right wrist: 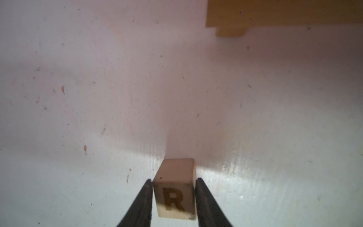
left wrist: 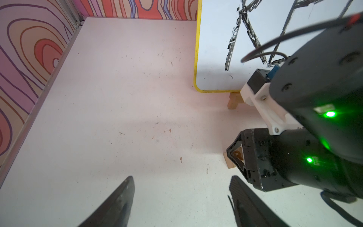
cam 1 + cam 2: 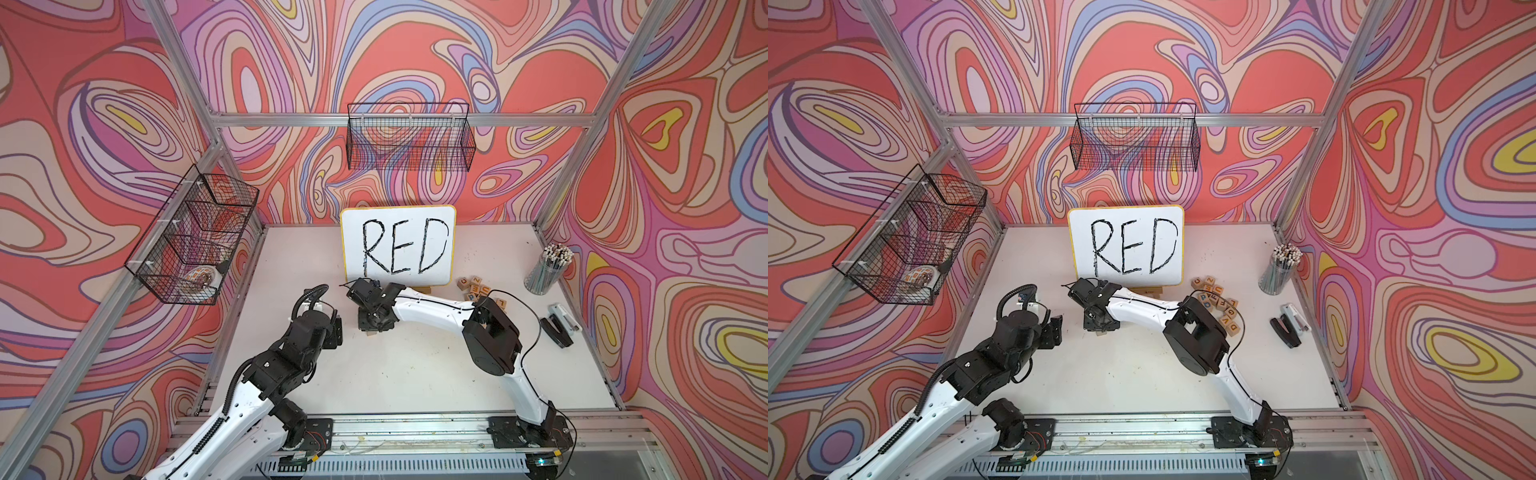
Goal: Assemble the uppercase word "red" with letter blocks
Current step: Place the letter block at the center of the board, then pick up the letter block from the center of the board.
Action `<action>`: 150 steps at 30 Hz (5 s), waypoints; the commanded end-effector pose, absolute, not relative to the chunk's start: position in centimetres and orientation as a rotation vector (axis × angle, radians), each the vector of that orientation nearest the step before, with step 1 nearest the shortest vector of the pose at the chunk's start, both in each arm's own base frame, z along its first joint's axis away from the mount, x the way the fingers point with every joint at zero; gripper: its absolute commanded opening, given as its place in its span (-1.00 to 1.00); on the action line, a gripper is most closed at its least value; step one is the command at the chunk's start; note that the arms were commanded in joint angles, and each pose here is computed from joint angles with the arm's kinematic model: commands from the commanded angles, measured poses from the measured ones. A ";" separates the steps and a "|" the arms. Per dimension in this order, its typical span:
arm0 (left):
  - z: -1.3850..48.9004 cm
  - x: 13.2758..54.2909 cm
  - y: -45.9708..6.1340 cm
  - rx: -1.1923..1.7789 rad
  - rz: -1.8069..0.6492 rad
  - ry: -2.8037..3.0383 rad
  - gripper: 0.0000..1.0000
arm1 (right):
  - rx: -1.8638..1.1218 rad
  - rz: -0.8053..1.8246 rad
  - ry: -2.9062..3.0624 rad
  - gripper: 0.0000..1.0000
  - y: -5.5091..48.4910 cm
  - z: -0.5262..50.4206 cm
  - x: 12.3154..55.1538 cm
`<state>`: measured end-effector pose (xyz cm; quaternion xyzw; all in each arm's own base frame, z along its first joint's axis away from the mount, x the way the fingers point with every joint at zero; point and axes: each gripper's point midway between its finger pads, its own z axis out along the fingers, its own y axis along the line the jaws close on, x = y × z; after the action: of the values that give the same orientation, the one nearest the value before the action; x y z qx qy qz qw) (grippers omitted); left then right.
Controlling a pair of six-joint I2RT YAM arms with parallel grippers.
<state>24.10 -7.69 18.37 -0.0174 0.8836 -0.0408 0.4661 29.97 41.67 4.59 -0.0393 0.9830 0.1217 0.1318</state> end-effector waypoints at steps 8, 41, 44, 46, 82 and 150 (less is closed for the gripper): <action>18.2 23.9 -7.8 -0.066 -0.124 2.169 0.58 | -0.063 0.308 2.860 -0.39 40.7 4.0 30.0; 15.3 19.7 -11.3 -0.015 -0.453 2.375 0.57 | 0.026 0.298 2.844 -0.42 40.1 3.6 30.9; 14.9 19.7 -11.1 -0.021 -0.437 2.385 0.56 | 0.027 0.295 2.843 -0.42 40.1 3.6 30.9; 15.2 19.8 -10.9 -0.025 -0.429 2.376 0.56 | 0.039 0.290 2.840 -0.42 40.0 3.6 31.0; 16.3 21.0 -12.1 0.041 -0.449 2.327 0.58 | -0.054 0.343 2.628 -0.16 33.6 14.0 31.8; 17.9 23.1 -21.2 0.427 -0.550 2.232 0.51 | 0.269 0.188 2.939 -0.20 8.8 4.2 29.2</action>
<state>23.10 -21.38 17.62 0.1654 0.8797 -0.2238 0.3855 28.49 8.86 3.86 0.0964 0.9892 0.0688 0.0858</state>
